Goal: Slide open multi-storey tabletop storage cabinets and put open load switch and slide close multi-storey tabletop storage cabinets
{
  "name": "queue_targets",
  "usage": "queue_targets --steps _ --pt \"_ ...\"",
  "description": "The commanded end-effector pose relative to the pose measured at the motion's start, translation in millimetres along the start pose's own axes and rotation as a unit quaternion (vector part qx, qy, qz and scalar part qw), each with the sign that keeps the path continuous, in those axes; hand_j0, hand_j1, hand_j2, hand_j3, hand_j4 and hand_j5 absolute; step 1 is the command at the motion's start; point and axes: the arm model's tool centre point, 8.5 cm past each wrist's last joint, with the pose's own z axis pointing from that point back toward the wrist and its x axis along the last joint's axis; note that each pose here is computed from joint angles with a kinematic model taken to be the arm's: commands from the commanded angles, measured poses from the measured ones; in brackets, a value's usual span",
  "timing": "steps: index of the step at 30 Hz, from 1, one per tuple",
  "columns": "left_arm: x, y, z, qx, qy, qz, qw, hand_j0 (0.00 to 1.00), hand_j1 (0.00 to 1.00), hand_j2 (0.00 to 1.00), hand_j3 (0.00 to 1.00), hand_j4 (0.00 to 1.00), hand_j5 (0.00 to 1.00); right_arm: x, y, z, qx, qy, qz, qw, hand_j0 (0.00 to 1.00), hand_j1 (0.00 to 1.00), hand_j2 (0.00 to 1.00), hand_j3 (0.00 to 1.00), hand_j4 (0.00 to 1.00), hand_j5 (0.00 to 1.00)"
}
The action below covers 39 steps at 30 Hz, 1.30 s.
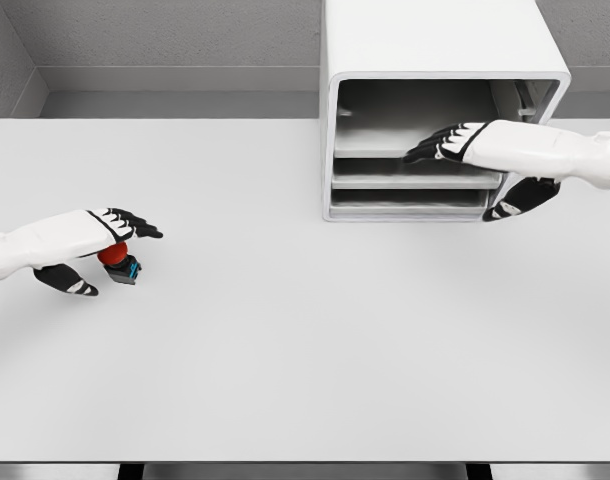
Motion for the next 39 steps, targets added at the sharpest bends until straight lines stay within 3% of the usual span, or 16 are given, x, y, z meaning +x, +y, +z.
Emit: queue_targets --steps 1,9,16,21,24,31,39 --pt "-0.1 0.2 0.0 0.002 0.0 0.003 1.0 1.0 1.0 1.0 1.0 1.0 1.0 -3.6 -0.1 0.4 0.0 0.016 -0.012 0.9998 1.0 1.0 1.0 1.0 1.0 1.0" --pt "-0.2 2.0 -0.5 0.003 0.0 0.001 1.0 0.94 0.94 0.94 0.94 0.94 0.94 -13.2 -3.9 3.8 -0.002 0.038 -0.019 0.9991 1.0 1.0 1.0 1.0 1.0 1.0" --pt "-0.7 2.7 0.9 0.004 0.0 0.002 1.0 0.77 0.77 0.77 0.77 0.77 0.77 -16.5 0.6 -14.5 -0.005 0.03 -0.032 0.999 1.0 1.0 1.0 1.0 1.0 1.0" --pt "-0.7 2.4 1.8 0.002 0.0 0.001 1.0 0.54 0.54 0.54 0.54 0.54 0.54 -21.7 2.4 -13.8 -0.004 0.037 -0.037 0.9986 1.0 1.0 1.0 1.0 1.0 1.0" --pt "1.9 -3.0 -1.6 -0.007 -0.006 0.004 0.9999 0.46 0.46 0.46 0.46 0.46 0.46 -22.5 3.9 -20.4 -0.003 0.043 -0.036 0.9984 1.0 1.0 1.0 1.0 1.0 1.0" --pt "9.3 5.4 -1.0 0.013 -0.024 0.013 0.9995 0.45 0.45 0.45 0.45 0.45 0.45 -21.7 5.6 -30.9 -0.001 0.043 -0.043 0.9982 1.0 1.0 1.0 1.0 1.0 1.0" --pt "31.6 41.0 16.6 0.038 -0.064 -0.011 0.9972 0.44 0.44 0.44 0.44 0.44 0.44 -41.1 9.8 -34.2 0.001 0.072 -0.048 0.9963 1.0 1.0 1.0 1.0 1.0 1.0"
